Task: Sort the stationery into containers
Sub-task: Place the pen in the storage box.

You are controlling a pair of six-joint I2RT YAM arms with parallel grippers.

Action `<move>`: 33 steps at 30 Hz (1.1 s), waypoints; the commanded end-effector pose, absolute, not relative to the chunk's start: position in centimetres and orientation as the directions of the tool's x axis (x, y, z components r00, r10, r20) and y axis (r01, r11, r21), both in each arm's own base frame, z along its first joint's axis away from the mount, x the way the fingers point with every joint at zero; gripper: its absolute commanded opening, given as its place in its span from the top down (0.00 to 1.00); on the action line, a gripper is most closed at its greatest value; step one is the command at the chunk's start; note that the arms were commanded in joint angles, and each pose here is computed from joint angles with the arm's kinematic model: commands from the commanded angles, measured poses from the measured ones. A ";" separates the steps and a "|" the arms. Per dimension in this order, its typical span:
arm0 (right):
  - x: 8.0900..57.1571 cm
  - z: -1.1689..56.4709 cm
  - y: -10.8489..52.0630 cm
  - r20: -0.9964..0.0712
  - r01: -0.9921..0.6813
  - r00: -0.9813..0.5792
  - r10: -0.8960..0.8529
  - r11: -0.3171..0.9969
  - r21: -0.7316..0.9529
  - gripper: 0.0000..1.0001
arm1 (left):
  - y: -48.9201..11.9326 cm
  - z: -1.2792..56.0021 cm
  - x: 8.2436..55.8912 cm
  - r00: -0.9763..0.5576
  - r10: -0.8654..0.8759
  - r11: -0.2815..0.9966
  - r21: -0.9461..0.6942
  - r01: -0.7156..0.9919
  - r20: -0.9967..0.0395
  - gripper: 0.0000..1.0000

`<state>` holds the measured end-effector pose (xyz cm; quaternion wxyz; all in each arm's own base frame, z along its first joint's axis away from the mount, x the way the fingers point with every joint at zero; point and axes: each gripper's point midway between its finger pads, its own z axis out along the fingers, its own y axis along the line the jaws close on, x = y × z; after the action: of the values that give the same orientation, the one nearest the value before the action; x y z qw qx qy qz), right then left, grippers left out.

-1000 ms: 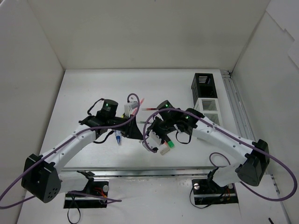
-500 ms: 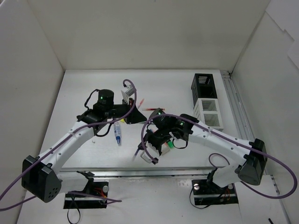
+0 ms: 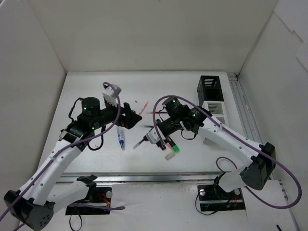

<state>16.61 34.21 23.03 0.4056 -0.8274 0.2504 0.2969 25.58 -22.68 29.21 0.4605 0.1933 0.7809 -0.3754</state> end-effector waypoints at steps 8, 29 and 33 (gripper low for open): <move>33.3 33.7 31.4 -0.910 -0.829 0.391 -0.139 0.375 -0.414 1.00 | -12.6 31.4 26.7 -0.371 -0.252 0.891 -0.364 0.272 -0.894 0.01; 54.0 32.9 4.2 -0.985 -0.170 0.150 -0.087 0.979 -0.112 1.00 | -10.5 28.0 26.9 -0.393 -0.248 0.928 -0.333 0.165 -0.886 0.00; 57.3 31.6 1.2 -0.973 -0.149 0.171 -0.159 0.971 -0.185 1.00 | -10.7 27.9 27.3 -0.392 -0.242 0.930 -0.328 0.169 -0.888 0.00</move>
<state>55.43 2.88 26.56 0.6945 -0.0975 0.7124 0.0259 26.22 -10.80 25.91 0.5200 -0.0187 0.8336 -0.1852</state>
